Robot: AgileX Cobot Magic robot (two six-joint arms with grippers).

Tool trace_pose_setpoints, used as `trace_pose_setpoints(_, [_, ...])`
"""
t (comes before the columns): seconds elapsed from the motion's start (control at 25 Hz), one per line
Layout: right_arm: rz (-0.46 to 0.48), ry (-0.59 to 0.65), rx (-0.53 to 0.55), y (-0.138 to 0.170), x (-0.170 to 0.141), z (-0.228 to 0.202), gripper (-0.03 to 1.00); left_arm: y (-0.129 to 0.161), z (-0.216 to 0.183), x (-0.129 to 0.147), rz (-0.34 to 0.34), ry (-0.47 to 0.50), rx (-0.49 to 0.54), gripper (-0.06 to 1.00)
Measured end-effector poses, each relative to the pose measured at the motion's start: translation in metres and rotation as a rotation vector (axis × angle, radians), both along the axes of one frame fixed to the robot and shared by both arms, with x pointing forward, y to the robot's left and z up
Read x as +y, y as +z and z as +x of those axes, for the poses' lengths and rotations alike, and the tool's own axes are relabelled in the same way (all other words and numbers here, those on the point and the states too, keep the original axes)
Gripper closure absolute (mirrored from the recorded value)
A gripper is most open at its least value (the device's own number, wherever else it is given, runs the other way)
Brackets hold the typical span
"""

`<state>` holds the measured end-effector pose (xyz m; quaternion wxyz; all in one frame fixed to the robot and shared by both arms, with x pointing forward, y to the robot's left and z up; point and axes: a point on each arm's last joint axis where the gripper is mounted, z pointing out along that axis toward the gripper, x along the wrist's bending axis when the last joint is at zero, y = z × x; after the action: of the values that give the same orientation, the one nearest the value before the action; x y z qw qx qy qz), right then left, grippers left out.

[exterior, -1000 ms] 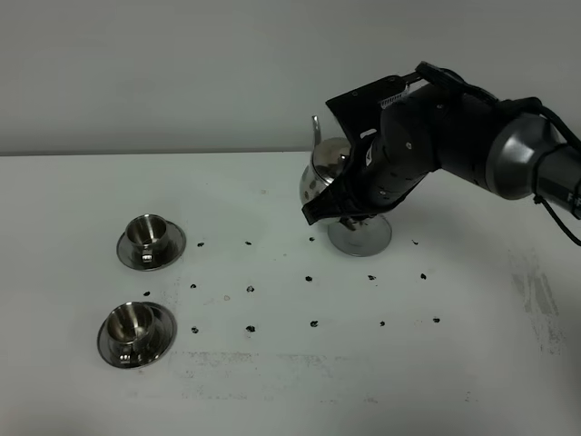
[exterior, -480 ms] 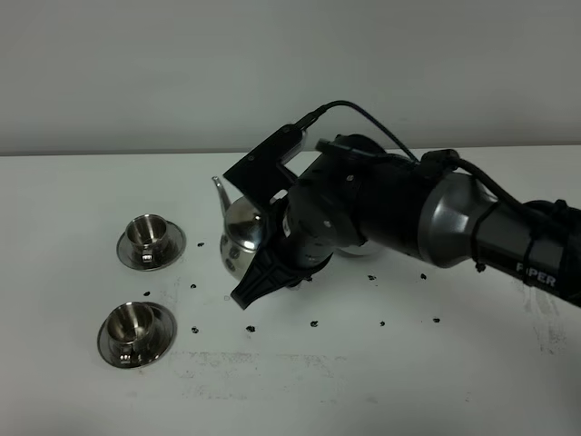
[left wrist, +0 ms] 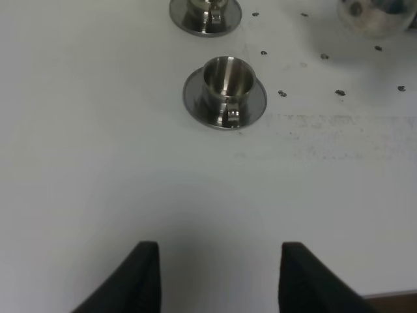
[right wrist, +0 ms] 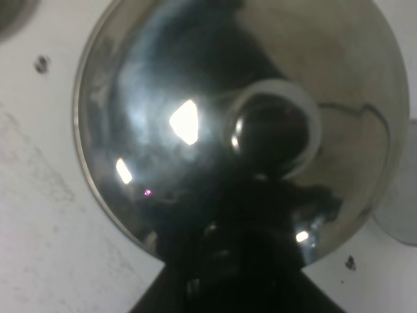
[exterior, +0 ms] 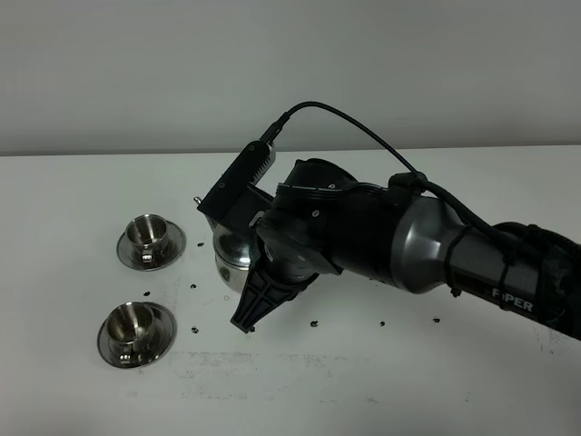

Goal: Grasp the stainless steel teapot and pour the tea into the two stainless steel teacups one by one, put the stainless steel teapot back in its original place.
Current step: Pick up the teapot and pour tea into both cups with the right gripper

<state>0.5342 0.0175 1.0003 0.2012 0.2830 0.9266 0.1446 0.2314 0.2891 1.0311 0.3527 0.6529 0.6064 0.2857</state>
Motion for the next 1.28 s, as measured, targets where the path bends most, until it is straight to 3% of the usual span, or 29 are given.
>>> trace_pose_setpoints(0.6, [-0.138,0.197,-0.03,-0.019,0.042,-0.052,0.77,0.0,0.0,0.0,0.001,0.0,0.0,0.54])
trace_pose_setpoints(1.28, [-0.262,0.342,-0.156,-0.046,0.053,-0.063,0.77,0.0,0.0,0.0,0.001,0.0,0.0,0.54])
